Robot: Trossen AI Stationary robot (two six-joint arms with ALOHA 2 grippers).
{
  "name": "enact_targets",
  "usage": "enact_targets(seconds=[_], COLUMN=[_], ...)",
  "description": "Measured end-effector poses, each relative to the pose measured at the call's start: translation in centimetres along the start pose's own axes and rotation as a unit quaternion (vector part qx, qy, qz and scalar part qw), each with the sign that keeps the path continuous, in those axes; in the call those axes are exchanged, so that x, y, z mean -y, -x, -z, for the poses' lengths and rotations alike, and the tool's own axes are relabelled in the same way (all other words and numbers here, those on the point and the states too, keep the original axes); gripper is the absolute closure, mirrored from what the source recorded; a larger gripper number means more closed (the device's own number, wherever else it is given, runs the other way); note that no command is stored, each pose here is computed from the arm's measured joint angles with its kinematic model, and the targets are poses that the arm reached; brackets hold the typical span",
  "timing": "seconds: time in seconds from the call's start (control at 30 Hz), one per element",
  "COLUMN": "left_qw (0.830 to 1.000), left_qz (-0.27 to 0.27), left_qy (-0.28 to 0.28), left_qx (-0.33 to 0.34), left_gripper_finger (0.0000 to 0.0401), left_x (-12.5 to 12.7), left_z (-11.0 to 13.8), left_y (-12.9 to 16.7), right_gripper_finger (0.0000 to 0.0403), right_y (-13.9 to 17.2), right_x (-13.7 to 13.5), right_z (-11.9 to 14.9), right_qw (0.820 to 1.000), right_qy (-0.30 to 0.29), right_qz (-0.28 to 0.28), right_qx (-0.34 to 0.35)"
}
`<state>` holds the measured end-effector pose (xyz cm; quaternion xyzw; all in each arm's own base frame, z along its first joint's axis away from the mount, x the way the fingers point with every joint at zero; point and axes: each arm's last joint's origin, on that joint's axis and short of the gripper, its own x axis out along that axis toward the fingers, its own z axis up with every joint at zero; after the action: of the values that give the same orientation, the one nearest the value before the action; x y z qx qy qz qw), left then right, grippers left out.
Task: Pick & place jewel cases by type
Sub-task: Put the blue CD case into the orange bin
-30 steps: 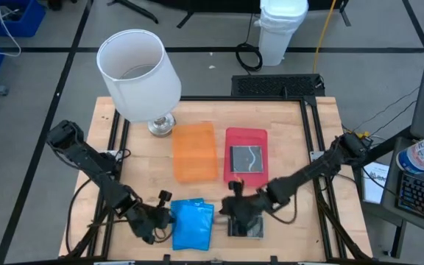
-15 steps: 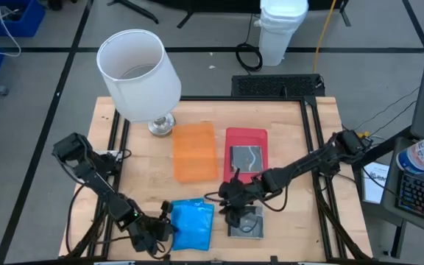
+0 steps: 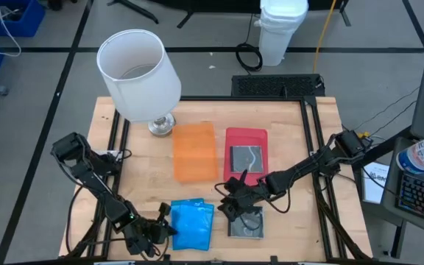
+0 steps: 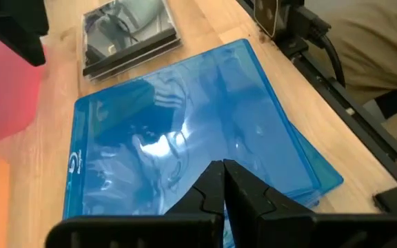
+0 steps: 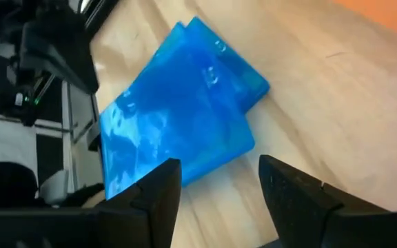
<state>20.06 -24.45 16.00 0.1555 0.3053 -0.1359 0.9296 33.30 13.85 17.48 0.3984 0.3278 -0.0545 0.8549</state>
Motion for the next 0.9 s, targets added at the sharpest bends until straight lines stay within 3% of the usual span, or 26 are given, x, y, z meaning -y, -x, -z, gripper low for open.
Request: enact_targets(seconds=[0.33, 0.6, 0.9], left_qw=[0.999, 0.997, 0.994], left_qz=[0.042, -0.004, -0.020], left_qy=[0.014, 0.049, 0.061], left_qx=[-0.028, -0.064, -0.089], left_gripper_finger=[0.0390, 0.0395, 0.0397], left_x=[0.5, -0.9, -1.6], left_z=[0.5, 1.1, 1.6], left_y=[0.2, -0.5, -0.8], right_gripper_finger=[0.0220, 0.0220, 0.0220], right_y=[-1.7, -2.0, -2.0], right_x=[0.6, 1.0, 1.0], right_z=[0.7, 0.4, 0.3], right_qw=[1.000, 1.000, 0.999], right_qy=[0.004, 0.021, 0.018], right_qz=[-0.004, -0.001, -0.013], right_qx=[-0.011, -0.010, -0.029])
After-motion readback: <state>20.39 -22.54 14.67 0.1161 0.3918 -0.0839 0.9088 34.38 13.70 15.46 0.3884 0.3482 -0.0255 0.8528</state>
